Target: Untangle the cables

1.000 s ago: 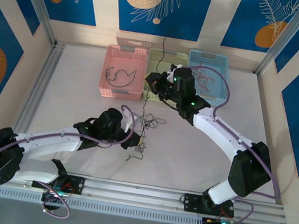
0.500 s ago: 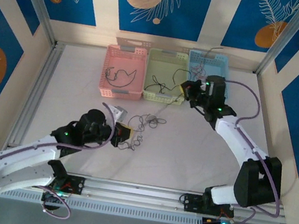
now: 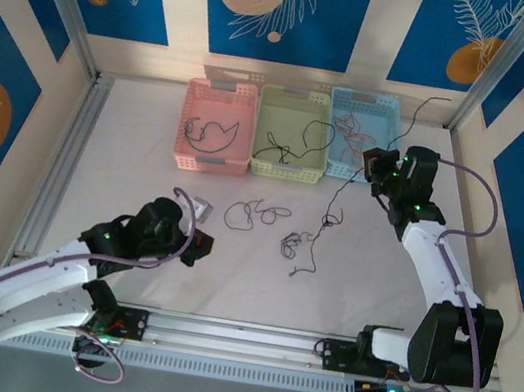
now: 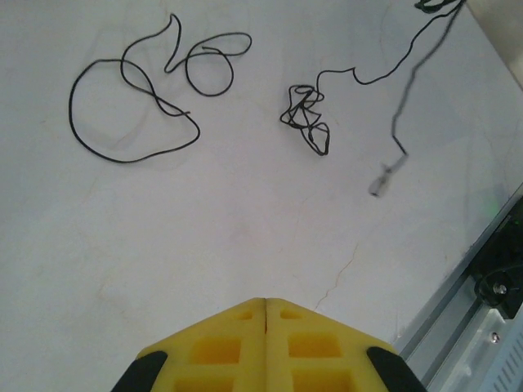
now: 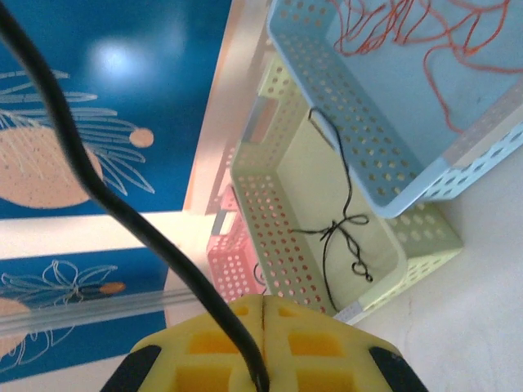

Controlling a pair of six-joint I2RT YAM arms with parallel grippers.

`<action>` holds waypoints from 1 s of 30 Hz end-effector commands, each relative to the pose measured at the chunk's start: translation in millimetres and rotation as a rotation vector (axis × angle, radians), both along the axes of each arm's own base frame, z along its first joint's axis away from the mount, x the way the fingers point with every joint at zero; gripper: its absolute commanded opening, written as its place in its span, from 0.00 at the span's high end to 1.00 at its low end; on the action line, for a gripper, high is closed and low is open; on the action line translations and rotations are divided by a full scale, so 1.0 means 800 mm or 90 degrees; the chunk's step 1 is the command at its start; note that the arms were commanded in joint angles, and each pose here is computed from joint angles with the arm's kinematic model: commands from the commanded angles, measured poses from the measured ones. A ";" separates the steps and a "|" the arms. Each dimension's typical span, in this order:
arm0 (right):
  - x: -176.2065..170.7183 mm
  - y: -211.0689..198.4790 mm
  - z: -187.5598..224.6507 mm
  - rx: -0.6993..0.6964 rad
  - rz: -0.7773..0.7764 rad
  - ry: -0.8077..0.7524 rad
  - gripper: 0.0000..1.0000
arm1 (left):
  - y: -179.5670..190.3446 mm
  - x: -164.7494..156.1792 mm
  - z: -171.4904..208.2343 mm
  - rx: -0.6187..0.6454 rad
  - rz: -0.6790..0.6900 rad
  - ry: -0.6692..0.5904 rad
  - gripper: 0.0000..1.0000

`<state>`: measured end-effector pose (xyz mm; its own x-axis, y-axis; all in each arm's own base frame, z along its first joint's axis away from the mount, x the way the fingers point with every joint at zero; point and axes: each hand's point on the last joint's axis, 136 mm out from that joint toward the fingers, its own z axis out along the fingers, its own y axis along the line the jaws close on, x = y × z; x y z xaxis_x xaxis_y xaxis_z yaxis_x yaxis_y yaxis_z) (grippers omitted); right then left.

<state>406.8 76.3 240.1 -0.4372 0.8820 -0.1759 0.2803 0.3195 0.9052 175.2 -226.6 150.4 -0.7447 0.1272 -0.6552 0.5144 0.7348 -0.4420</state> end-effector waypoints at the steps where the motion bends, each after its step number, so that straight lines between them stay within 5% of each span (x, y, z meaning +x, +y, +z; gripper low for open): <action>1: -0.011 0.026 0.020 0.028 0.027 -0.023 1.00 | -0.031 0.007 0.029 -0.044 -0.044 -0.023 0.82; 4: -0.015 0.042 0.028 0.014 0.026 -0.023 1.00 | -0.060 0.014 0.041 -0.082 -0.076 -0.019 0.59; 11: -0.017 0.069 0.036 0.038 0.039 -0.012 1.00 | -0.114 0.028 0.045 -0.111 -0.143 -0.019 0.39; 20: -0.024 0.080 0.044 0.041 0.062 -0.009 1.00 | -0.137 0.042 0.047 -0.074 -0.186 -0.036 0.37; 30: -0.034 0.086 0.094 0.074 0.210 -0.074 1.00 | -0.117 0.062 0.024 0.001 -0.160 -0.105 0.39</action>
